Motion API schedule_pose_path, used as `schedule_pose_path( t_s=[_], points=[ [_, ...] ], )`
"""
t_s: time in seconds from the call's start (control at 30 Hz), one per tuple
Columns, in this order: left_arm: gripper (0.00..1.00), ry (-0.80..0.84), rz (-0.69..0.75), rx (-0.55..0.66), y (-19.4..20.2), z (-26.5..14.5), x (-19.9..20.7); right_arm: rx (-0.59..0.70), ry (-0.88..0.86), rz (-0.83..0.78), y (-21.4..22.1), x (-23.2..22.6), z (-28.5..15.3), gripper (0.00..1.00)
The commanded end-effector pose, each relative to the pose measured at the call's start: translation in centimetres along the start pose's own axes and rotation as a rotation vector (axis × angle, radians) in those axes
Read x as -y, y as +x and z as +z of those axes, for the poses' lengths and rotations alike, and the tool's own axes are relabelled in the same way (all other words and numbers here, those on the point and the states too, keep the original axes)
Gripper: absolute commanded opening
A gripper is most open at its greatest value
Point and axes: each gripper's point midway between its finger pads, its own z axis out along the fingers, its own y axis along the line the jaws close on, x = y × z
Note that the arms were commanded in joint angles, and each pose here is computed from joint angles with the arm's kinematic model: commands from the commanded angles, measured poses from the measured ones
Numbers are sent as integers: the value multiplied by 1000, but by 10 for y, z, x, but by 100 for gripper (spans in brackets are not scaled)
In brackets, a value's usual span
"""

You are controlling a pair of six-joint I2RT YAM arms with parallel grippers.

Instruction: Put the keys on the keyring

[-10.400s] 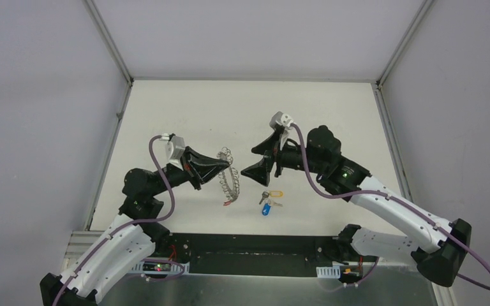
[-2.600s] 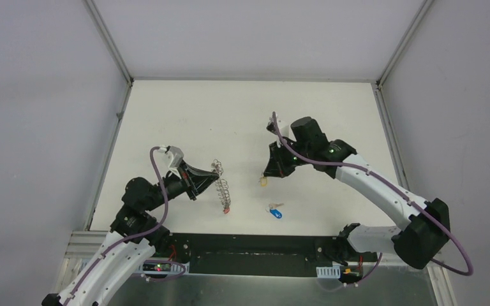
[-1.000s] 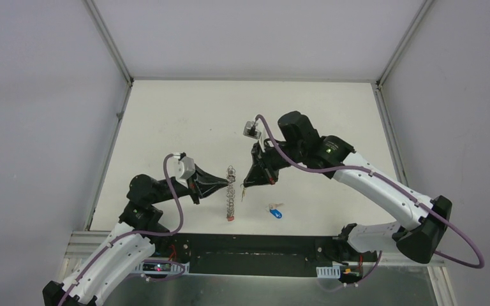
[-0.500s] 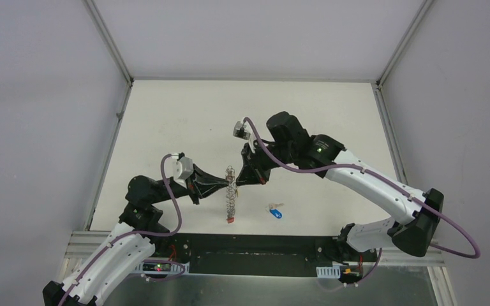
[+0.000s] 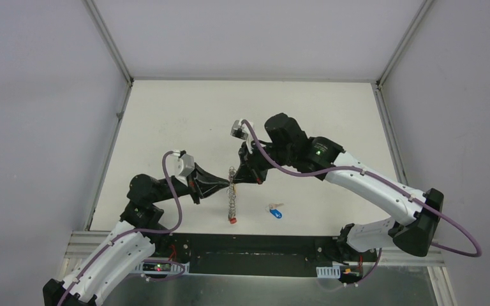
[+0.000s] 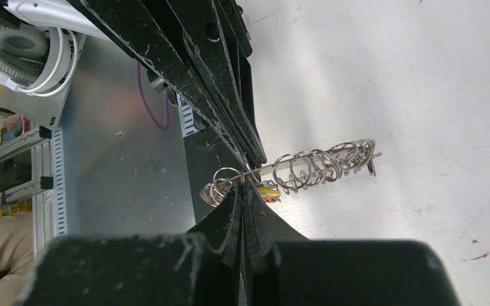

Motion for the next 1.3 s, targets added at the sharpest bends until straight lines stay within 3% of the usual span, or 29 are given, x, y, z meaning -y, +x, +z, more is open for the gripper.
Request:
schedule_pose_path(
  t_s=[0.0,1.27],
  points=[
    [0,31,40,58,-18,3,7,120,22,-89,-32,-10,-14,0],
    [0,11,31,87,-26,4,5,20,119,-76,9,14,-11,0]
  ],
)
